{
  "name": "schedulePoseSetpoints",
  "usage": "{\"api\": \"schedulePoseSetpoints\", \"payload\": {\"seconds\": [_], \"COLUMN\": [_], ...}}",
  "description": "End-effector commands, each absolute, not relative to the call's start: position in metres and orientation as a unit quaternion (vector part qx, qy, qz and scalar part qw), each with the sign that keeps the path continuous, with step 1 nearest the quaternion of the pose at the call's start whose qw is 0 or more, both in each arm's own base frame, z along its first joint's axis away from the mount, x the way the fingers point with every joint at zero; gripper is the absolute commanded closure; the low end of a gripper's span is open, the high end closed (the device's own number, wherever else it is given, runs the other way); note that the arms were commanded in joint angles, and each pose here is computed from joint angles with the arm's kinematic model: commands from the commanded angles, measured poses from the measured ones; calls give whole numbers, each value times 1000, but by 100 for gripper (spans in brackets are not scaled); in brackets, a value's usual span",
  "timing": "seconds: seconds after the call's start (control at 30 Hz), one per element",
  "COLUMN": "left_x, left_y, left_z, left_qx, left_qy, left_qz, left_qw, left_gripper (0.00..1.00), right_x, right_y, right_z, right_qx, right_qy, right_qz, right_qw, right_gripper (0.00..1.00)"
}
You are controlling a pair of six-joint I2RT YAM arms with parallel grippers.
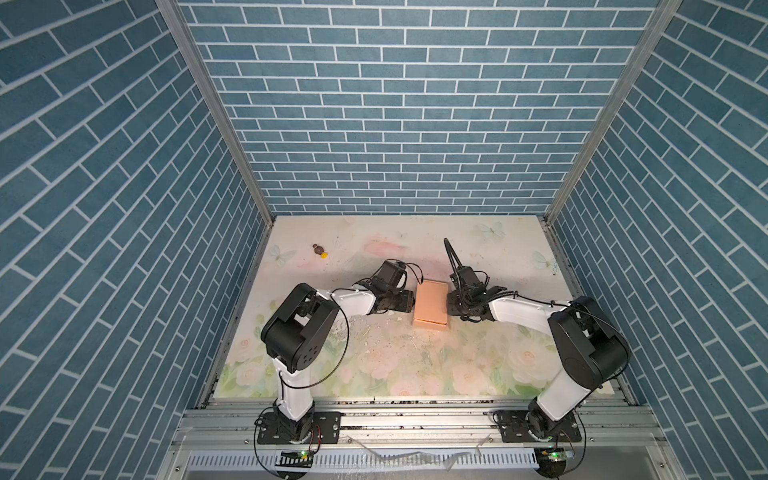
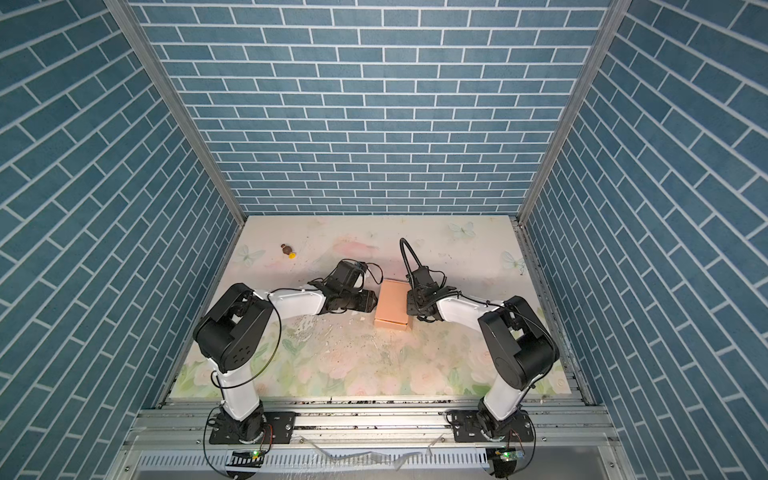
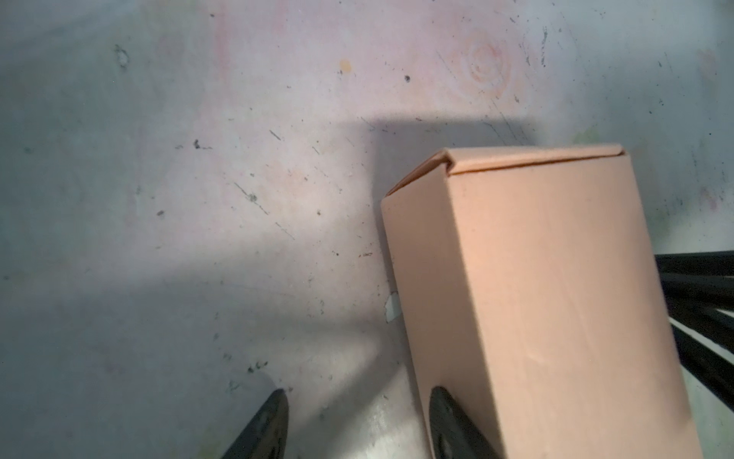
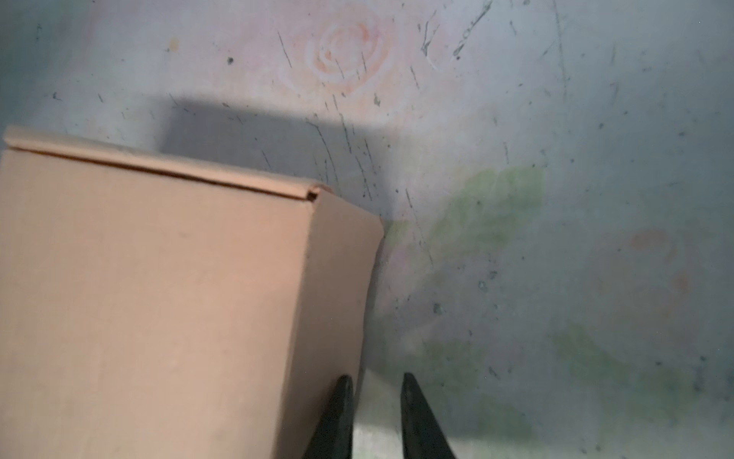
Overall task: Fold the paper box
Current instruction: 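Press both grippers inward against the box's sides to center it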
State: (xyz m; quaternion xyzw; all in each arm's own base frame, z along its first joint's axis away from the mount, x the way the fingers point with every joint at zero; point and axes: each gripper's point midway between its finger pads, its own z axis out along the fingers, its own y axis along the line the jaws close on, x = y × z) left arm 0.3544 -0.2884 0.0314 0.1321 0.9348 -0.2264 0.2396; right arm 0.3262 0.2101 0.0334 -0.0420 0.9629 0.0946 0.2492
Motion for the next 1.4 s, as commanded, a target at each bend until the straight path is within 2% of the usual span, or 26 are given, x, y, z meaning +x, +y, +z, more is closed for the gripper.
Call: {"api": "schedulePoseSetpoints", "payload": {"seconds": [0.0, 0.5, 0.73, 1.07, 1.37], "left_x": [346, 338, 334, 333, 328], "left_y": [-295, -303, -303, -294, -286], "left_z": [21, 7, 7, 8, 6], "left_qx": [140, 139, 131, 116, 97], "left_qy": [935, 936, 934, 934, 939], "left_qz": [-239, -246, -258, -253, -244], "left_qw": [223, 209, 210, 223, 224], "left_gripper": [41, 41, 41, 41, 42], "right_x": [330, 327, 326, 311, 290], "right_y": [221, 246, 235, 186, 172], "right_z": [38, 45, 57, 64, 60], "right_qx": [-33, -5, 30, 77, 92], "right_qy": [962, 949, 936, 930, 927], "right_qz": [107, 179, 198, 153, 166], "right_qw": [250, 259, 290, 325, 323], "right_gripper": [76, 76, 76, 74, 74]}}
